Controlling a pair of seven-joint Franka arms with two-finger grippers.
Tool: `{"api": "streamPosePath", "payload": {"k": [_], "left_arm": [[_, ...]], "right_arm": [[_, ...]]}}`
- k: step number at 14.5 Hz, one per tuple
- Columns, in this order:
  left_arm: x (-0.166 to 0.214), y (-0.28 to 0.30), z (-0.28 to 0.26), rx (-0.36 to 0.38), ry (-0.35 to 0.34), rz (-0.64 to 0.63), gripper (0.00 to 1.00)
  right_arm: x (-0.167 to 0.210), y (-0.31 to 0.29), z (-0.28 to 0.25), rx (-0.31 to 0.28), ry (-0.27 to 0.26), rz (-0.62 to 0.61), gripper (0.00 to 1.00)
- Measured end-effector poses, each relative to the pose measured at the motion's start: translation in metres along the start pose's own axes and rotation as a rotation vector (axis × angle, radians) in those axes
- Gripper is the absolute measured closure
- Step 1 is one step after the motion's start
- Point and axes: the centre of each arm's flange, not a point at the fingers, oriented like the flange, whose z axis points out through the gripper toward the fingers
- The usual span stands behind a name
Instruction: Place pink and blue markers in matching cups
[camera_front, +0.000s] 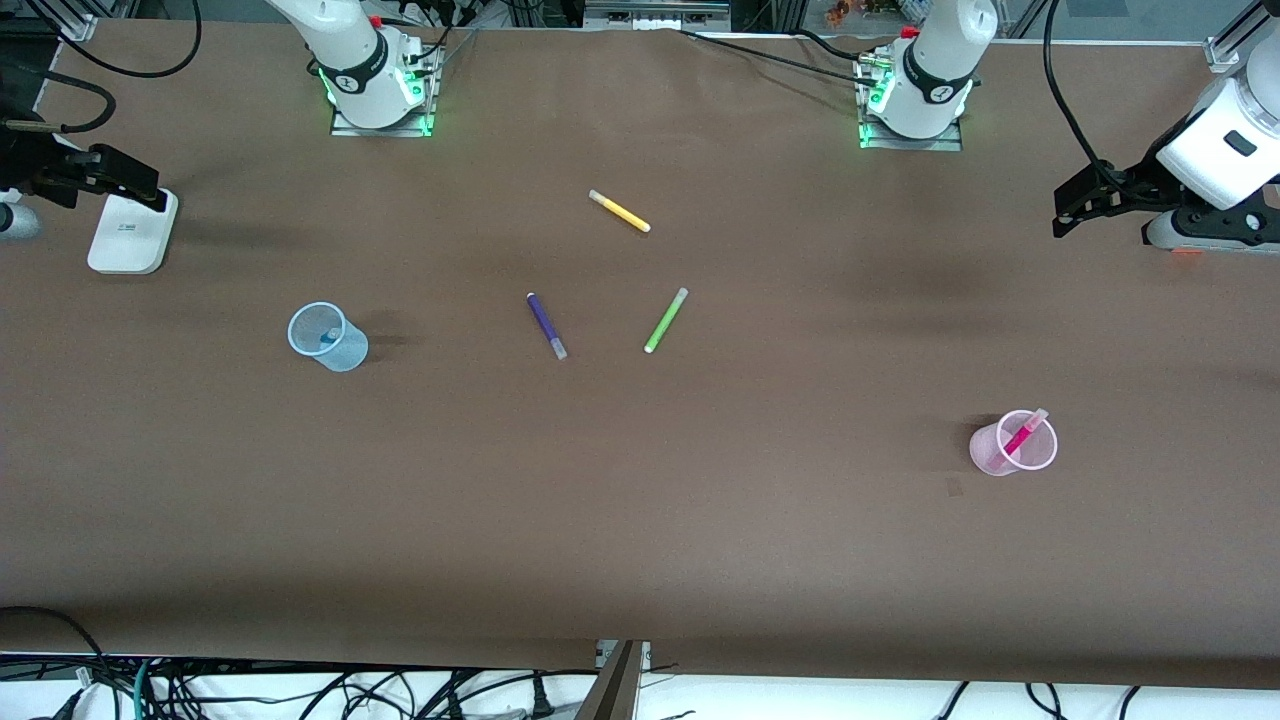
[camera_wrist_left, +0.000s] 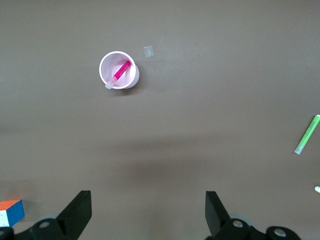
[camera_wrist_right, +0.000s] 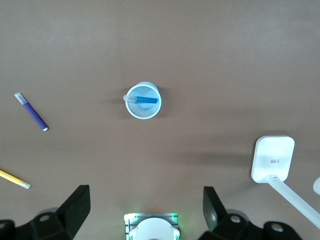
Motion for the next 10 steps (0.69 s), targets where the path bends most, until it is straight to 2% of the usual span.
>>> {"api": "streamPosePath", "payload": {"k": [10], "left_arm": [[0.0002,-0.0027,0.0008,0.0,-0.002,-0.005,0.0]], "right_arm": [[0.0064,0.0033,0.0019,0.0,-0.008,0.007,0.0]]}}
